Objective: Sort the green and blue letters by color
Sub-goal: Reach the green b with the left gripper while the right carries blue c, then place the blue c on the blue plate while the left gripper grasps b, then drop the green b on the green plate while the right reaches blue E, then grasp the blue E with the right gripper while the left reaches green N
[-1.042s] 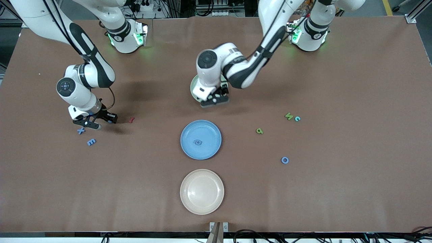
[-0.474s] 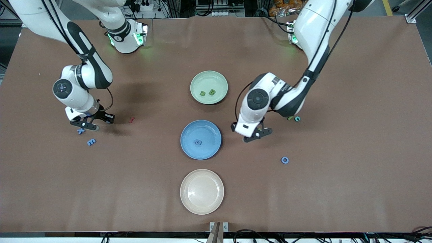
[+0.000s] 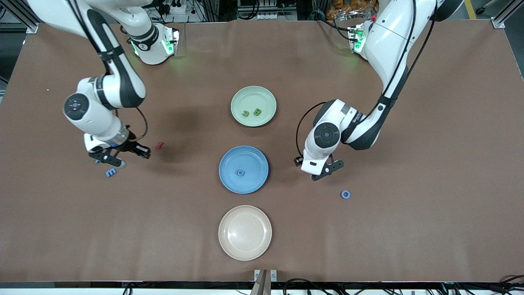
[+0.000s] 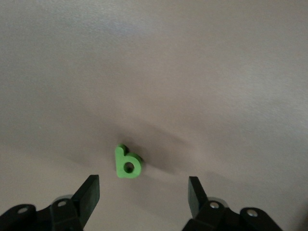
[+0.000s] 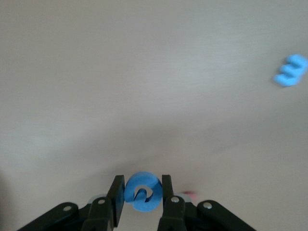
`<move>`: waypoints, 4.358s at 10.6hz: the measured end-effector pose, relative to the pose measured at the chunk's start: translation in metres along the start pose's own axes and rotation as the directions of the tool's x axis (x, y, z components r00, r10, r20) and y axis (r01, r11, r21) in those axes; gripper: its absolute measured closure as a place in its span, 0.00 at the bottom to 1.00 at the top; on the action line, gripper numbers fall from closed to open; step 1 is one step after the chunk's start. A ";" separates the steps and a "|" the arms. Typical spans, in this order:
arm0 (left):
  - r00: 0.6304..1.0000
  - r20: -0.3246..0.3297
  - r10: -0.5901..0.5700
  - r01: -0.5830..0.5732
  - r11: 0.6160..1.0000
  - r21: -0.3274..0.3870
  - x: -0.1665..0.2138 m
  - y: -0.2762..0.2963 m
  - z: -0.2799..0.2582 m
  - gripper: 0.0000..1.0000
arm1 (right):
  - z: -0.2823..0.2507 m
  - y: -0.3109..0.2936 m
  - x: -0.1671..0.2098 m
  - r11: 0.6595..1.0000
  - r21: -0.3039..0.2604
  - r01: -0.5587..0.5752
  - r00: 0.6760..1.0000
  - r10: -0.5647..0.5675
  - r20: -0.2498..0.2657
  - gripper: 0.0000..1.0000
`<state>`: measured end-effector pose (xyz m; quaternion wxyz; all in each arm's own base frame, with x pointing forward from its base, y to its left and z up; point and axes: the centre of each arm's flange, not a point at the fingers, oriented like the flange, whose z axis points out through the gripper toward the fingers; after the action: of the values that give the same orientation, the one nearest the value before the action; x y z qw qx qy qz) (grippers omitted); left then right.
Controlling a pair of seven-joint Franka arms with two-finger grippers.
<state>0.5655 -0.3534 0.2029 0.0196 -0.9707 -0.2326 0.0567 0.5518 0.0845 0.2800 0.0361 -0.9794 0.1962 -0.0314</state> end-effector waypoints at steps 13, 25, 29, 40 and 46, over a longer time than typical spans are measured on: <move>1.000 -0.019 -0.017 0.016 0.998 -0.056 0.000 -0.020 0.027 0.71 | 0.064 -0.296 -0.083 0.974 0.127 -0.187 0.982 0.189 -0.002 0.50; 0.997 -0.017 0.075 -0.076 0.991 -0.112 -0.253 0.075 -0.037 0.73 | 0.035 0.017 0.157 0.753 0.013 -0.658 0.753 0.658 -0.024 0.00; 0.995 -0.018 0.093 -0.094 0.990 -0.102 -0.302 0.081 -0.031 0.46 | 0.046 0.135 0.179 0.686 -0.082 -0.723 0.687 0.726 0.019 0.00; 0.693 -0.038 0.719 -0.717 0.694 0.058 -0.056 -0.053 -0.118 0.00 | 0.076 0.172 0.097 0.852 -0.141 -0.504 0.859 0.511 0.022 0.00; 0.485 -0.038 0.874 -0.873 0.486 0.049 0.020 -0.150 -0.071 0.00 | 0.096 0.181 0.100 0.869 -0.117 -0.481 0.875 0.483 -0.012 0.00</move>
<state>0.5246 -0.2119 0.2807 0.0059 -0.9556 0.2928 0.0335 0.5814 -0.1153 0.1739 -0.0127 -0.9001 0.4356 -0.0013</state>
